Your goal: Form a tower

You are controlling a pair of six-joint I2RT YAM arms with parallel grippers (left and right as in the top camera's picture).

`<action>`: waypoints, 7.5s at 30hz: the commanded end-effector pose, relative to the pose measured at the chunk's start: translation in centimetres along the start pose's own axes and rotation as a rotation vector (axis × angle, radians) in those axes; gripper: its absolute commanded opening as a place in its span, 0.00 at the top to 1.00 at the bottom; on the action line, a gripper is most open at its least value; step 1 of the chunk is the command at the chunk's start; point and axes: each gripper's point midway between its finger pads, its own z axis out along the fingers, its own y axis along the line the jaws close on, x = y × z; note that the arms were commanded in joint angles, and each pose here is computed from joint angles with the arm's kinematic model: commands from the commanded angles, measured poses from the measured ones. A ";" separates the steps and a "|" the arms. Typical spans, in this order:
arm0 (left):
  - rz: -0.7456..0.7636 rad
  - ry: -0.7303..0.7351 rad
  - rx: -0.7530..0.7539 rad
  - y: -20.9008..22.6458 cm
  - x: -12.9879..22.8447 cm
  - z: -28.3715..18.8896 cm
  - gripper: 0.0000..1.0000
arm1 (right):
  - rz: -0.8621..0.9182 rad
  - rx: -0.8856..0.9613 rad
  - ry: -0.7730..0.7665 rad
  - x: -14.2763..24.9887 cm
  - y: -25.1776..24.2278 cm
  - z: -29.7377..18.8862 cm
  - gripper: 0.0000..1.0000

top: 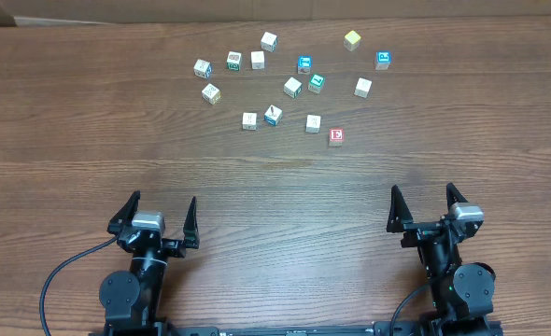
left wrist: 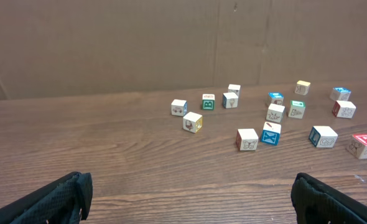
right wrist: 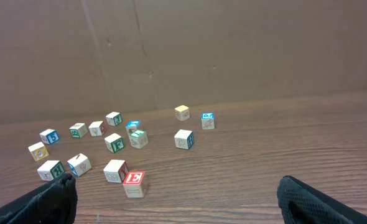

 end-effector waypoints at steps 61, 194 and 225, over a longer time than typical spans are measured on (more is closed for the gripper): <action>-0.066 -0.017 0.181 -3.4 -8.2 -2.2 0.00 | 0.000 0.007 -0.002 0.2 -0.2 0.0 0.00; -0.228 1.237 -0.243 -17.5 12.5 28.0 0.65 | 0.000 0.006 -0.002 0.2 -0.2 0.0 0.00; -0.219 1.349 -0.116 -19.1 13.0 26.1 0.59 | 0.000 0.006 -0.002 0.2 -0.2 0.0 0.00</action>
